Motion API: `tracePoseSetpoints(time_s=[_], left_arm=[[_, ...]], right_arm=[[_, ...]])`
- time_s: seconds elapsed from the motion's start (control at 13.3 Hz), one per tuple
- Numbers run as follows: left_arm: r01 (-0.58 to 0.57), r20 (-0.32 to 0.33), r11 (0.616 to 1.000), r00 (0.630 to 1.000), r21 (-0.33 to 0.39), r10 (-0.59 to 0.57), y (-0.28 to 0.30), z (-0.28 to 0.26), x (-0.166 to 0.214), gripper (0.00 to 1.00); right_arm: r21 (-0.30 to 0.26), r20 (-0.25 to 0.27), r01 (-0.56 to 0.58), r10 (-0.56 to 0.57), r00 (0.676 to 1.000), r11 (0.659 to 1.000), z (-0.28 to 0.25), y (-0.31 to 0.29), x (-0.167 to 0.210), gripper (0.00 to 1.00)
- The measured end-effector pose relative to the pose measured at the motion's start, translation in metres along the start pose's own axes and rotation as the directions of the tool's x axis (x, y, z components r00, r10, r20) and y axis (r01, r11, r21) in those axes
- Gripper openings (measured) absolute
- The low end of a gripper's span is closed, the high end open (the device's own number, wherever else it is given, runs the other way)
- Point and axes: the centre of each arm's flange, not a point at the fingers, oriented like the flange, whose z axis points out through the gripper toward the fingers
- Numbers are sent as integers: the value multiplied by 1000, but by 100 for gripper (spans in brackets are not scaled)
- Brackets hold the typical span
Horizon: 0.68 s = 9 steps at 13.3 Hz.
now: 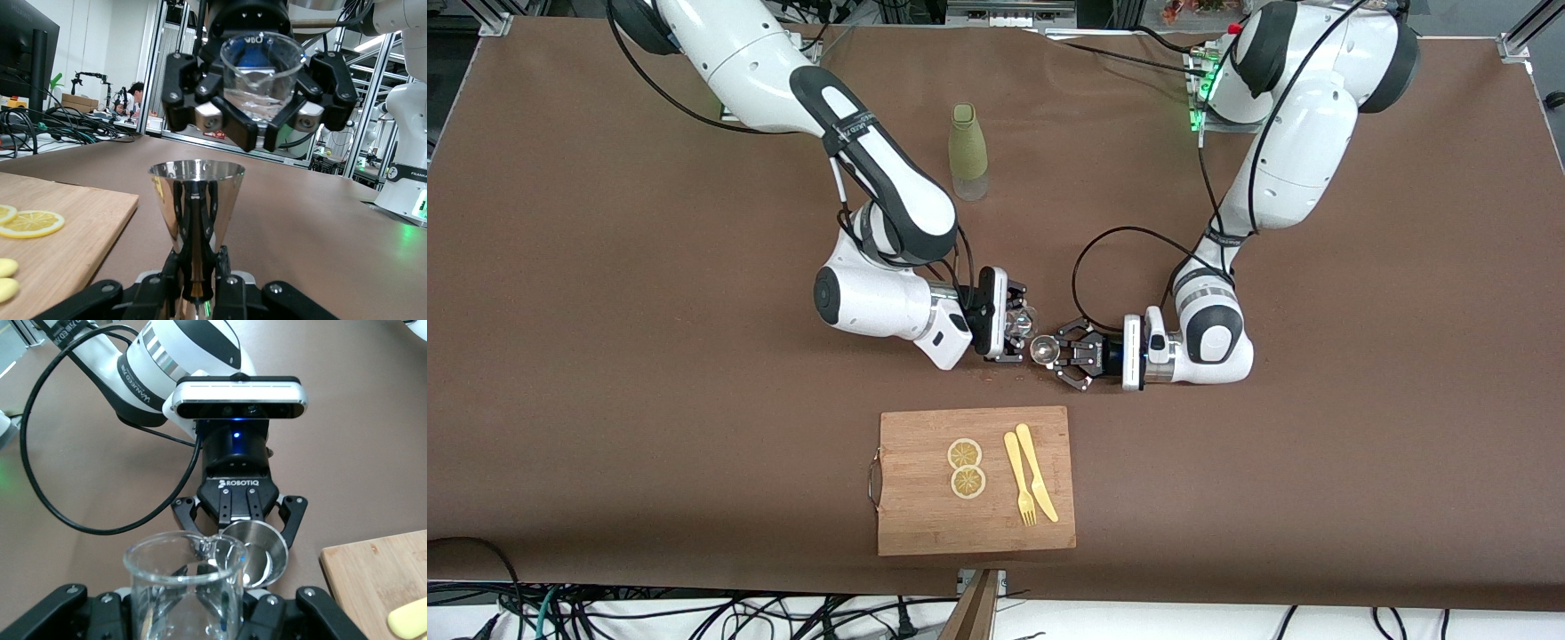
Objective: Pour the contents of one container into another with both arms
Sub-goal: 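Raise and tilt the beaker over the jigger with the right gripper, then hold the beaker tilted over the jigger, pouring with the right gripper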
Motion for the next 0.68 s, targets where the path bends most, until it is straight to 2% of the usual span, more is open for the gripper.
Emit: tracePoseSetpoints(time_s=[0.53, 0.68], left_arm=[[6, 0, 1000, 1000, -12, -6, 11, 6, -12, 23], [5, -1, 1000, 1000, -15, -5, 13, 8, -13, 23]], right_arm=[[-42, 14, 2, -2, 1000, 999, 2, -1, 5, 12], [-51, 39, 9, -7, 999, 999, 0, 1, 3, 12]])
